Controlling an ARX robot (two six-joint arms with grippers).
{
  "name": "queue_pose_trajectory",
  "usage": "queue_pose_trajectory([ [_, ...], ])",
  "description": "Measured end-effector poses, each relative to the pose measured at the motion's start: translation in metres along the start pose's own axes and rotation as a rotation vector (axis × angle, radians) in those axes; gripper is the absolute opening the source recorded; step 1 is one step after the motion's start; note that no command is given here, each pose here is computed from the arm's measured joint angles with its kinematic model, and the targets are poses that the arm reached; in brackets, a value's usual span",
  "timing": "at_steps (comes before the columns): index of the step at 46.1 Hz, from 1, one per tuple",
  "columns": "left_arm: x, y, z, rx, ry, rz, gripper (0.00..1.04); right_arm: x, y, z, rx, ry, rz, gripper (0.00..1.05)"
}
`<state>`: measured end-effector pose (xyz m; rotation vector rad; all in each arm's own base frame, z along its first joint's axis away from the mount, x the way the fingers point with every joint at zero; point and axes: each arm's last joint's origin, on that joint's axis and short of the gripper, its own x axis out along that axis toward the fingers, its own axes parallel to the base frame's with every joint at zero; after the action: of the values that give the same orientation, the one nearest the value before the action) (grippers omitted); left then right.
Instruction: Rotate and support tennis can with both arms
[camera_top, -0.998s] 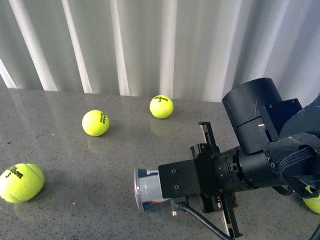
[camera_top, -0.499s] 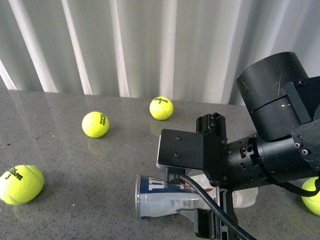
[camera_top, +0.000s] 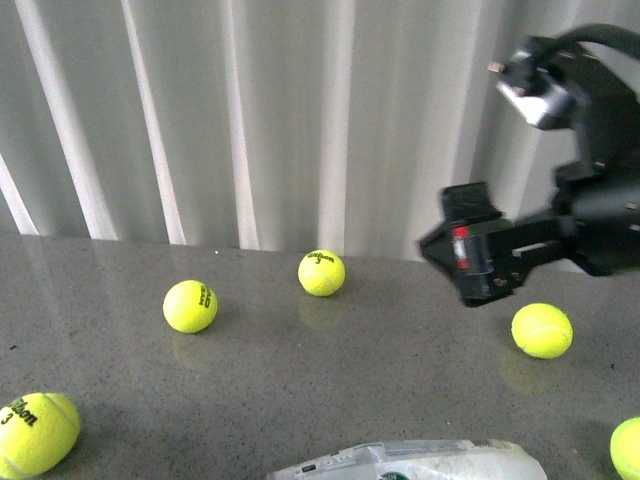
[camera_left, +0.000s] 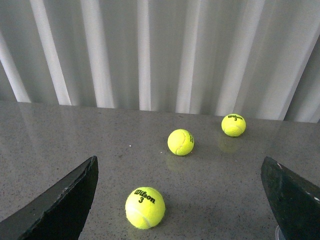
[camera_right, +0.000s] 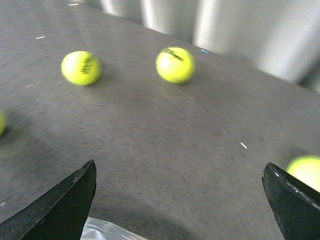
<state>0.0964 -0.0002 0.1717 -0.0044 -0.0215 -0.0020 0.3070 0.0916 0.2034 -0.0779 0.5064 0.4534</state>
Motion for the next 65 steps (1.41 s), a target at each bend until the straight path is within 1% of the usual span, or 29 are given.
queue_pose_trajectory([
  [3,0.0,0.0,0.0,0.0,0.0,0.0,0.98,-0.006,-0.009,-0.005,0.124,0.008,-0.091,0.98],
  [5,0.0,0.0,0.0,0.0,0.0,0.0,0.98,-0.007,-0.011,-0.006,0.163,0.008,-0.101,0.98],
  [13,0.0,0.0,0.0,0.0,0.0,0.0,0.98,-0.006,-0.009,-0.007,0.21,0.009,-0.089,0.98],
  [16,0.0,0.0,0.0,0.0,0.0,0.0,0.98,-0.004,-0.008,-0.011,0.173,-0.081,-0.184,0.93],
  [18,0.0,0.0,0.0,0.0,0.0,0.002,0.98,-0.008,-0.009,-0.018,0.126,-0.214,-0.31,0.85],
  [19,0.0,0.0,0.0,0.0,0.0,0.0,0.98,-0.01,-0.01,-0.023,0.117,-0.264,-0.349,0.81],
  [21,0.0,0.0,0.0,0.0,0.0,0.0,0.98,-0.015,-0.01,-0.028,0.111,-0.322,-0.384,0.77],
  [23,0.0,0.0,0.0,0.0,0.0,0.003,0.98,-0.025,-0.013,-0.035,0.103,-0.395,-0.416,0.7],
  [26,0.0,0.0,0.0,0.0,0.0,0.002,0.98,-0.038,-0.016,-0.04,0.096,-0.464,-0.435,0.61],
  [27,0.0,0.0,0.0,0.0,0.0,0.002,0.98,-0.043,-0.016,-0.042,0.095,-0.481,-0.44,0.57],
  [29,0.0,0.0,0.0,0.0,0.0,0.001,0.98,-0.057,-0.018,-0.048,0.091,-0.506,-0.453,0.47],
  [38,0.0,0.0,0.0,0.0,0.0,0.0,0.98,-0.089,-0.018,-0.079,0.076,-0.492,-0.442,0.03],
  [45,0.0,0.0,0.0,0.0,0.0,0.0,0.98,-0.109,-0.017,-0.095,0.081,-0.49,-0.455,0.03],
  [48,0.0,0.0,0.0,0.0,0.0,0.0,0.98,-0.114,-0.016,-0.103,0.077,-0.507,-0.45,0.03],
  [52,0.0,0.0,0.0,0.0,0.0,0.0,0.98,-0.121,-0.018,-0.116,0.076,-0.482,-0.427,0.03],
  [56,0.0,0.0,0.0,0.0,0.0,0.0,0.98,-0.129,-0.02,-0.119,0.083,-0.486,-0.454,0.03],
  [65,0.0,0.0,0.0,0.0,0.0,0.0,0.98,-0.138,-0.015,-0.124,0.082,-0.489,-0.451,0.03],
])
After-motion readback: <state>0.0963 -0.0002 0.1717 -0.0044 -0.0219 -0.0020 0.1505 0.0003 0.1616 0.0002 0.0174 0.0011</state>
